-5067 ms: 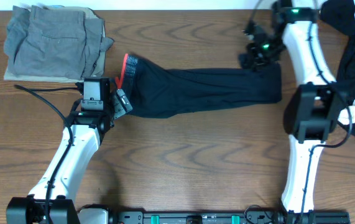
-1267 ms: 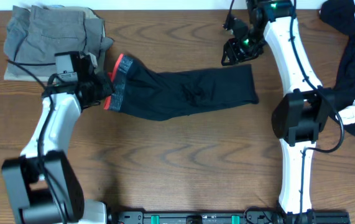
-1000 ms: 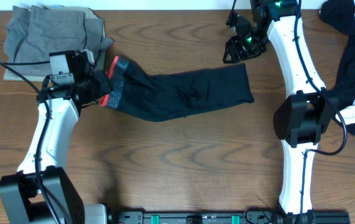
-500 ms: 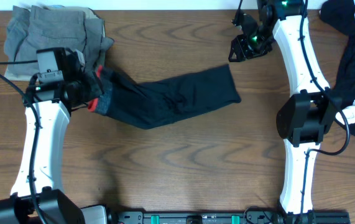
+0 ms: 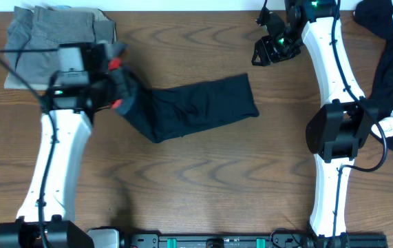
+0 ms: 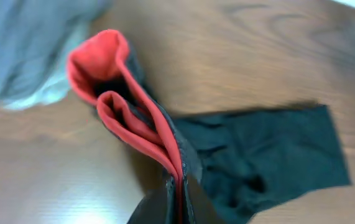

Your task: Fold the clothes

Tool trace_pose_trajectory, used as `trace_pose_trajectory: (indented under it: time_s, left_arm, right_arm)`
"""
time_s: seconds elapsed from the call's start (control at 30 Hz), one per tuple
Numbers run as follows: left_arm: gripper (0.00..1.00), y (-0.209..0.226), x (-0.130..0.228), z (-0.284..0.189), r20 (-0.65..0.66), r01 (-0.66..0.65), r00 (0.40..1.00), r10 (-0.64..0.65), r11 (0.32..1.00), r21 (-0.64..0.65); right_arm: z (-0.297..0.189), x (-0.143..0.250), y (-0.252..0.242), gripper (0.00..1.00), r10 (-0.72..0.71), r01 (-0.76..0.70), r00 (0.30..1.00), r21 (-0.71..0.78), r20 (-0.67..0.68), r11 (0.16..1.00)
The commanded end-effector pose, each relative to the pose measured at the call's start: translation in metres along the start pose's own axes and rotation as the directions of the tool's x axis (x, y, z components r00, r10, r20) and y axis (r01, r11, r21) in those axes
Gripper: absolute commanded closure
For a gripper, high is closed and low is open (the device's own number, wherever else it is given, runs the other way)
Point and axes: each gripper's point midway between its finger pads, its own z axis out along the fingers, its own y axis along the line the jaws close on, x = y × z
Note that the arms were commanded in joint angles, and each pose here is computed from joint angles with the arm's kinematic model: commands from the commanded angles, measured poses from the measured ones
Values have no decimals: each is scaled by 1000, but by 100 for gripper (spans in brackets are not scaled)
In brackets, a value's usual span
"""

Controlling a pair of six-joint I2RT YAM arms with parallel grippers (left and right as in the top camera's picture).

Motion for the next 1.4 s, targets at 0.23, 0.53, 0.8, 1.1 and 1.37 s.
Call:
trace_pose_trajectory:
  time_s: [0.23, 0.53, 0.8, 1.1, 1.37]
  left_arm:
    - [94, -113, 4, 26, 53, -159, 987, 151, 966, 203]
    - [94, -164, 34, 90, 5, -151, 988, 156, 946, 286]
    - [94, -196, 39, 108, 41, -147, 989, 142, 926, 347]
    - [94, -211, 28, 100, 66, -121, 992, 103, 916, 382]
    - [94, -253, 41, 88, 96, -173, 985, 144, 865, 471]
  right_arm:
    - [-22, -6, -14, 48, 31, -32, 998, 20, 63, 999]
    - [-35, -12, -40, 48, 97, -95, 987, -22, 131, 995]
    - [-41, -9, -57, 48, 127, -127, 982, -14, 142, 992]
    - [-41, -9, -57, 48, 126, -125, 981, -12, 145, 992]
    - [-42, -11, -58, 48, 123, -123, 981, -10, 152, 992]
